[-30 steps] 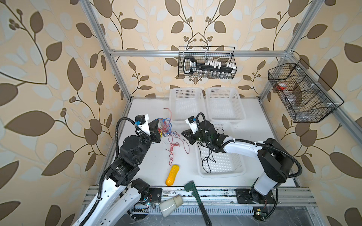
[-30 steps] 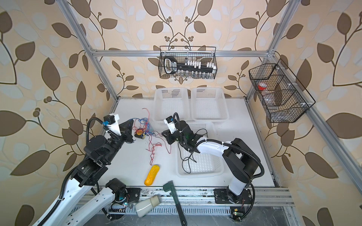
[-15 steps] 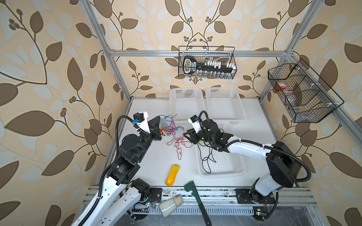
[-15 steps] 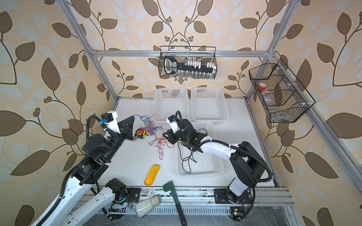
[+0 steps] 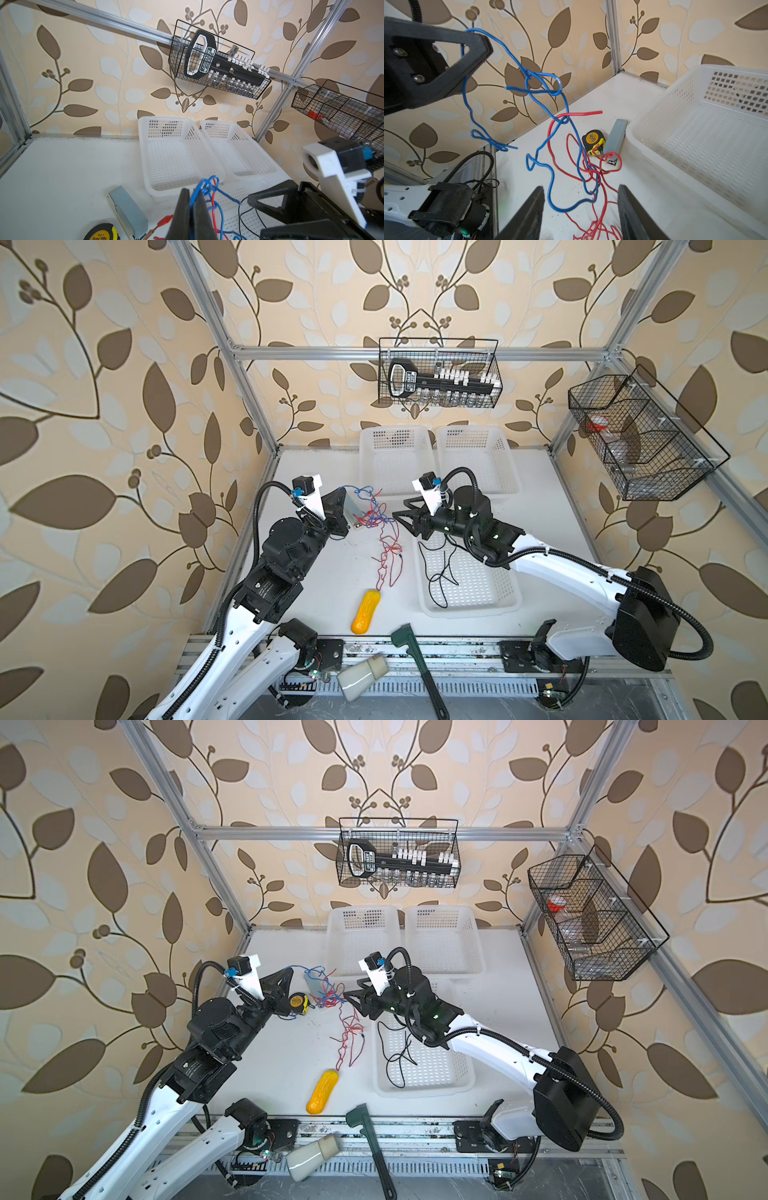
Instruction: Untangle the cables
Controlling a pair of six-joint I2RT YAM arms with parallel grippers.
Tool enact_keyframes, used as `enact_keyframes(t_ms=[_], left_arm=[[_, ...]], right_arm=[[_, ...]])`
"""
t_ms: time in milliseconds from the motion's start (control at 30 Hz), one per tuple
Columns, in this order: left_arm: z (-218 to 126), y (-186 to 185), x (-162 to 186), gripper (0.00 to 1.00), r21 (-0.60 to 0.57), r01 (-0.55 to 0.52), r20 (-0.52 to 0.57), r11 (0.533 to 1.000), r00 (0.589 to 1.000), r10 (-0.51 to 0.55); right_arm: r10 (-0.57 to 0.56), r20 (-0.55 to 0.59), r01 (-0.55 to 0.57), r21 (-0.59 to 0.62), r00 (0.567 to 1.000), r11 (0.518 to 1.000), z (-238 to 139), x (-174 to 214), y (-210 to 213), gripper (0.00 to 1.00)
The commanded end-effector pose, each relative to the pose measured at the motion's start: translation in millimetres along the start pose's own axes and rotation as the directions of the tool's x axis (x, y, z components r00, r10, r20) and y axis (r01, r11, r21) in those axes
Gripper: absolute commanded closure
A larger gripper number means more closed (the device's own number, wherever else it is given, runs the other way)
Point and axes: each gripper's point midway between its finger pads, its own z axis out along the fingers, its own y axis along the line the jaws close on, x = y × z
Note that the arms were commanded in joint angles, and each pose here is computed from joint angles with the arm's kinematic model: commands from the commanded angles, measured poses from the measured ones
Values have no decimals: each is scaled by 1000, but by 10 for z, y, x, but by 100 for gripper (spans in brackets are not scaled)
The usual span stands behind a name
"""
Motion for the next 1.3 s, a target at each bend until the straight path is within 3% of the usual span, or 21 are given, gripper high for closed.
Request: enact_keyframes(t_ms=[0,333,800,1000,1267], left_arm=[[-53,-150,-232,100,85,22,83,996,996,-29],[-30,-296,-48,100,178,0,20,984,1000,-3],[-28,-382,93,100,238,1,-24,971,1000,5],[-59,-445,101,100,275,-9,-25,961,1000,17],[-88,-518,62,100,317,-14,-7,948,1000,17]], right_arm=[[-31,-24,30,-49,999,998,74,6,122,43],[15,25,-13,-68,1000,998,227,-145,141,43],[-84,82,78,77,993,994,39,-364,-49,44],[-75,111,69,52,991,996,-64,-450,-108,49],[-97,46,97,7,994,995,-22,-274,-70,54]])
